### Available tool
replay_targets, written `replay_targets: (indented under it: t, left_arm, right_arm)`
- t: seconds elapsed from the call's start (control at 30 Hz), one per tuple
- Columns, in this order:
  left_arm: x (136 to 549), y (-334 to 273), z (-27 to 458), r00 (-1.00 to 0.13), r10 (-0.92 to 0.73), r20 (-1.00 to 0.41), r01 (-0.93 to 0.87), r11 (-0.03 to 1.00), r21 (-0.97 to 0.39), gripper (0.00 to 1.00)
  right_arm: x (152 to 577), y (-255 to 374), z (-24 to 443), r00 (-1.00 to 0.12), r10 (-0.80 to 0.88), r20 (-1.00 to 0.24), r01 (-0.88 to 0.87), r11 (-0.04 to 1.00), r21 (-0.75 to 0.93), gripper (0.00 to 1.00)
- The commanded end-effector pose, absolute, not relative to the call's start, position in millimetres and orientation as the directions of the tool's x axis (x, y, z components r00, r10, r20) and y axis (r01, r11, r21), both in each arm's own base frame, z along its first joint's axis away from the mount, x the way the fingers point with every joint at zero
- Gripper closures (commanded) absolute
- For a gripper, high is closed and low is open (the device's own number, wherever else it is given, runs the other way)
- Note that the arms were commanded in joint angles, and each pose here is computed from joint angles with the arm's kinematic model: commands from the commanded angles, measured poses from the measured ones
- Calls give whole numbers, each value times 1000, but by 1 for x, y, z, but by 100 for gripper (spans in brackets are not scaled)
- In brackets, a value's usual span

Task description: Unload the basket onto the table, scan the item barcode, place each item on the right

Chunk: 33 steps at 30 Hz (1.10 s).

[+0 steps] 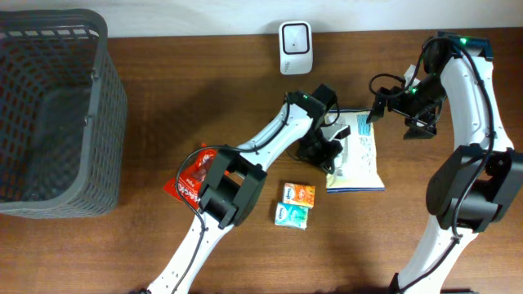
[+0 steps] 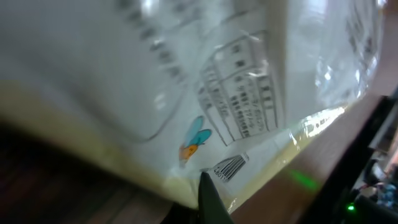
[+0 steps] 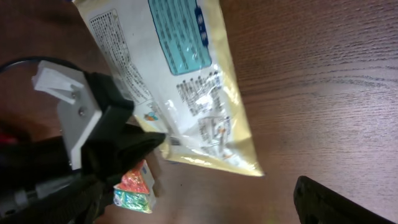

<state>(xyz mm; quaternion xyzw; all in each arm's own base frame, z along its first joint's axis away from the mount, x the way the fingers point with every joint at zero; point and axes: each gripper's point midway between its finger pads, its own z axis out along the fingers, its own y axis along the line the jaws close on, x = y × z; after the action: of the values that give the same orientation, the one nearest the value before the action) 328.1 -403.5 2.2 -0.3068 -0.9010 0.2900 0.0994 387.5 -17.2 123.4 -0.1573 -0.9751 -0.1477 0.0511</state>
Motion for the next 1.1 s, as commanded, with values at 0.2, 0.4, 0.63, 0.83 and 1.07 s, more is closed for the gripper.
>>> replay_targets:
  t: [0.2,0.4,0.63,0.83,1.07]
  left_arm:
    - [430,-272,61,-885,463,-53,461,886,50,100]
    - [468,-220,133,-874,435,-216,338,864,373,100]
    - [485,-184,164,-854,457,-250,226,756,614,100]
    - [482,-190,159,-845,488,-217,272,743,611,100]
    - [452,-233,127,-776,627,-72,491,671,556,100]
  right_arm:
    - [389,-23,120,-948,287,139,315,914,256,1]
    - [390,-26,119,-949,287,129,311,920,239,2]
    - [387,-35,116,-949,289,124,308,934,182,2]
    - [388,-36,116,-950,289,120,307,934,182,1]
    - [388,-36,116,-950,289,120,308,934,182,1]
